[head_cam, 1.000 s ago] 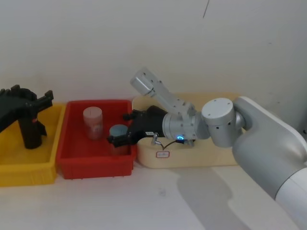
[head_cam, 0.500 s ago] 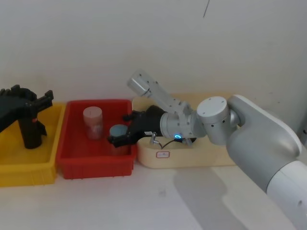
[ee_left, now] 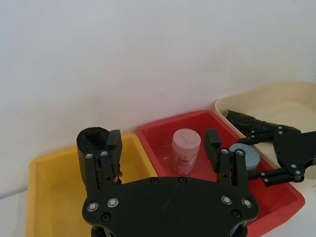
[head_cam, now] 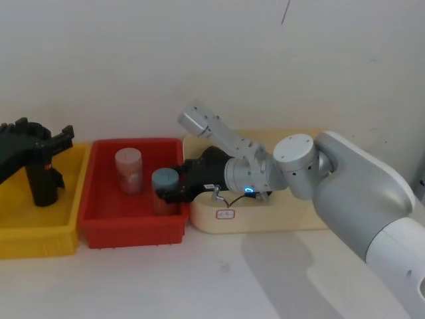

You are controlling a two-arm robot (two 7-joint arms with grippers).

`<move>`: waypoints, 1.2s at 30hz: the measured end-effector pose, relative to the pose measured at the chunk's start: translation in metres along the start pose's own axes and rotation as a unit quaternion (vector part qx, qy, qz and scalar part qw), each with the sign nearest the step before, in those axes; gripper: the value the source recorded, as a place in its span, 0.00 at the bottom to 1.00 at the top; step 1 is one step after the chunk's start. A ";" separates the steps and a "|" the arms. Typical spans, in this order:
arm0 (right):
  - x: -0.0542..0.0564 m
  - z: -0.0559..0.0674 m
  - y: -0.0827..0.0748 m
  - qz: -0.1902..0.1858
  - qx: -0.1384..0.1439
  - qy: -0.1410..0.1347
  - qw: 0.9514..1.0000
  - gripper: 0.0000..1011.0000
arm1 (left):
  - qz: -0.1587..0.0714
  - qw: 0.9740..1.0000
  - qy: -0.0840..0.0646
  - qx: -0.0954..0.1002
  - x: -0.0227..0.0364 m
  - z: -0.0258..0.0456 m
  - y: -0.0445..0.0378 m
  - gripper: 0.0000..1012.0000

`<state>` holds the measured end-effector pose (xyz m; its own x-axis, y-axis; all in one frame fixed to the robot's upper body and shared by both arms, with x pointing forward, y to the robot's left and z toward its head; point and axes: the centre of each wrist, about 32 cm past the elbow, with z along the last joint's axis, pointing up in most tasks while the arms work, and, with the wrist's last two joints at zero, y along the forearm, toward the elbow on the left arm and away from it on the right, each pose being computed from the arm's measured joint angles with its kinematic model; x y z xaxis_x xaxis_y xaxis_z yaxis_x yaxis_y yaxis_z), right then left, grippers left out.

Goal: Pick up the garbage bag with the one hand and transfer it to the other hand.

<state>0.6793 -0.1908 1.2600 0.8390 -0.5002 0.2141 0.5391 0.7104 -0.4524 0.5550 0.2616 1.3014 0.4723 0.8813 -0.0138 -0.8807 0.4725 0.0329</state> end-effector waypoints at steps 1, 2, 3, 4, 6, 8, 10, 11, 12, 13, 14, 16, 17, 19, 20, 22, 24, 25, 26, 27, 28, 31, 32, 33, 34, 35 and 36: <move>0.000 0.000 0.000 0.000 0.000 0.000 1.000 0.76 | 0.000 1.000 0.000 0.000 0.0000 0.0000 0.0000 0.99; 0.000 0.000 0.000 0.001 -0.001 0.000 1.000 0.73 | 0.000 1.000 0.000 0.000 0.0000 0.0000 0.0000 0.99; 0.000 0.000 0.000 0.001 -0.001 0.000 1.000 0.72 | 0.000 1.000 0.000 0.000 0.0000 0.0000 0.0000 0.99; 0.001 0.000 0.000 0.002 -0.001 0.000 1.000 0.67 | 0.000 1.000 0.000 0.000 0.0000 0.0000 0.0000 0.99; 0.001 0.000 -0.001 0.002 0.000 0.000 1.000 0.66 | 0.000 1.000 0.000 0.000 0.0000 0.0000 0.0000 0.99; 0.001 0.000 -0.001 0.002 0.001 0.001 1.000 0.66 | 0.000 1.000 0.000 0.000 0.0000 0.0000 0.0000 0.99; 0.001 0.001 -0.002 0.002 0.003 0.001 1.000 0.66 | 0.000 1.000 0.000 0.000 0.0000 0.0000 0.0000 0.99; 0.001 0.001 -0.002 0.002 0.004 0.002 1.000 0.66 | 0.000 1.000 0.000 0.000 0.0000 0.0000 0.0000 0.99; 0.001 0.002 -0.002 0.002 0.006 0.003 1.000 0.66 | 0.000 1.000 0.000 0.000 0.0000 0.0000 0.0000 0.99; 0.001 0.003 -0.003 0.002 0.008 0.003 1.000 0.66 | 0.000 1.000 0.000 0.000 0.0000 0.0000 0.0000 0.99; 0.001 0.004 -0.003 0.002 0.011 0.005 1.000 0.66 | 0.000 1.000 0.000 0.000 0.0000 0.0000 0.0000 0.99; 0.001 0.005 -0.005 0.002 0.018 0.009 1.000 0.66 | 0.000 1.000 0.000 0.000 0.0000 0.0000 0.0000 0.99; 0.001 0.006 -0.005 0.002 0.020 0.010 1.000 0.66 | 0.000 1.000 0.000 0.000 0.0000 0.0000 0.0000 0.99; 0.001 0.009 -0.007 0.000 0.029 0.015 0.999 0.66 | 0.000 1.000 0.000 0.000 0.0000 0.0000 0.0000 0.99; 0.001 0.010 -0.008 -0.001 0.032 0.017 0.999 0.66 | 0.000 1.000 0.000 0.000 0.0000 0.0000 0.0000 0.99; 0.002 0.013 -0.011 -0.004 0.044 0.023 0.999 0.66 | 0.000 1.000 0.000 0.000 0.0000 0.0000 0.0000 0.99; 0.003 0.016 -0.015 -0.009 0.055 0.030 0.998 0.66 | 0.000 1.000 0.000 0.000 0.0000 0.0000 0.0000 0.99; 0.003 0.018 -0.017 -0.011 0.061 0.032 0.998 0.66 | 0.000 1.000 0.000 0.000 0.0000 0.0000 0.0000 0.99; 0.004 0.018 -0.018 -0.013 0.063 0.035 0.997 0.66 | 0.000 1.000 0.000 0.000 0.0000 0.0000 0.0000 0.99; 0.004 0.019 -0.020 -0.015 0.067 0.038 0.997 0.66 | 0.000 1.000 0.000 0.000 0.0000 0.0000 0.0000 0.99; 0.005 0.022 -0.024 -0.019 0.077 0.044 0.996 0.66 | 0.000 1.000 0.000 0.000 0.0000 0.0000 0.0000 0.99; 0.006 0.024 -0.031 -0.027 0.091 0.053 0.994 0.66 | 0.000 1.000 0.000 0.000 0.0000 0.0000 0.0000 0.99; 0.008 0.025 -0.036 -0.031 0.100 0.060 0.993 0.66 | 0.000 1.000 0.000 0.000 0.0000 0.0000 0.0000 0.99; 0.008 0.026 -0.039 -0.034 0.104 0.063 0.992 0.66 | 0.000 1.000 0.000 0.000 0.0000 0.0000 0.0000 0.99; 0.009 0.027 -0.046 -0.040 0.114 0.071 0.990 0.66 | 0.000 1.000 0.000 0.000 0.0000 0.0000 0.0000 0.99; 0.009 0.027 -0.049 -0.042 0.119 0.073 0.989 0.66 | 0.000 1.000 0.000 0.000 0.0000 0.0000 0.0000 0.99; 0.009 0.027 -0.052 -0.045 0.123 0.078 0.988 0.66 | 0.000 1.000 0.000 0.000 0.0000 0.0000 0.0000 0.99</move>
<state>0.6611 -0.2188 1.3092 0.7755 -0.6234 0.0999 0.6289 0.7486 -0.2101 0.5550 0.2616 1.3014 0.4723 0.8813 -0.0138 -0.8807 0.4725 0.0329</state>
